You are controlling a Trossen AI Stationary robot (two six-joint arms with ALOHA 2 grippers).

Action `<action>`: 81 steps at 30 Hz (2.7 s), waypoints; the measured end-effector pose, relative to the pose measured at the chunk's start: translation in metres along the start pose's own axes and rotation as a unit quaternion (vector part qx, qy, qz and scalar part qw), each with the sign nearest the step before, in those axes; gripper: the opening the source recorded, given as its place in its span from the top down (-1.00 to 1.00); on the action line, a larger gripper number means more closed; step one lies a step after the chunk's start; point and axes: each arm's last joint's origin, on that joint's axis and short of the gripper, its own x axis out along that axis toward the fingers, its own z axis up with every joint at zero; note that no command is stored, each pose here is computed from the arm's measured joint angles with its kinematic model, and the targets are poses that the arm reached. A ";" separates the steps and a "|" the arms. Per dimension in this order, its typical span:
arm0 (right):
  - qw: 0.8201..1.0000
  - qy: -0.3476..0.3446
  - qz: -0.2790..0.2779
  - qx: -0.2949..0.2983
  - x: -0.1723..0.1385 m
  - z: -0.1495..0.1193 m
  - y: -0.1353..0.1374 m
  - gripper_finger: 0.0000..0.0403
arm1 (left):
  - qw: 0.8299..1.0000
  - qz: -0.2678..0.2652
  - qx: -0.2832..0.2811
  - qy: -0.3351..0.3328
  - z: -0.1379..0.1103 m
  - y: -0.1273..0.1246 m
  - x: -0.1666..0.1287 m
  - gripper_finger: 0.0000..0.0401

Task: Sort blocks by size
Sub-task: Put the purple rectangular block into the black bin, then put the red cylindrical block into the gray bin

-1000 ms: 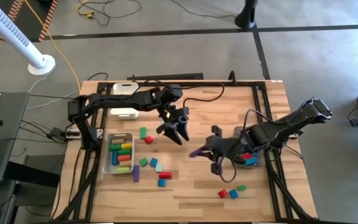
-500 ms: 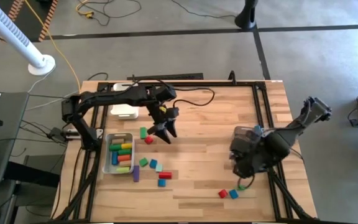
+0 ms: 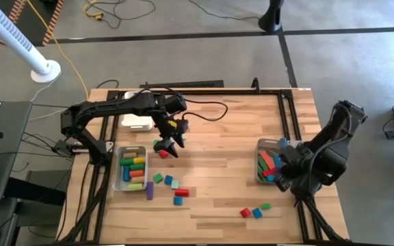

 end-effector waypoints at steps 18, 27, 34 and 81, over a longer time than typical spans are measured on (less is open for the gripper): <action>0.991 0.026 -0.112 0.070 0.055 -0.001 -0.019 0.55 | 0.999 0.000 0.018 0.044 -0.005 -0.013 0.014 -0.40; 0.987 0.026 -0.118 0.103 0.080 0.003 -0.022 0.55 | 0.994 -0.026 -0.014 0.103 -0.029 -0.017 0.042 -0.40; 0.986 0.029 -0.119 0.108 0.091 0.001 -0.023 0.51 | 0.990 -0.045 -0.014 0.131 -0.044 -0.028 0.070 -0.40; 0.998 -0.028 -0.048 0.025 0.080 0.007 -0.009 0.08 | 0.995 -0.014 -0.065 0.074 -0.030 -0.062 0.111 -0.40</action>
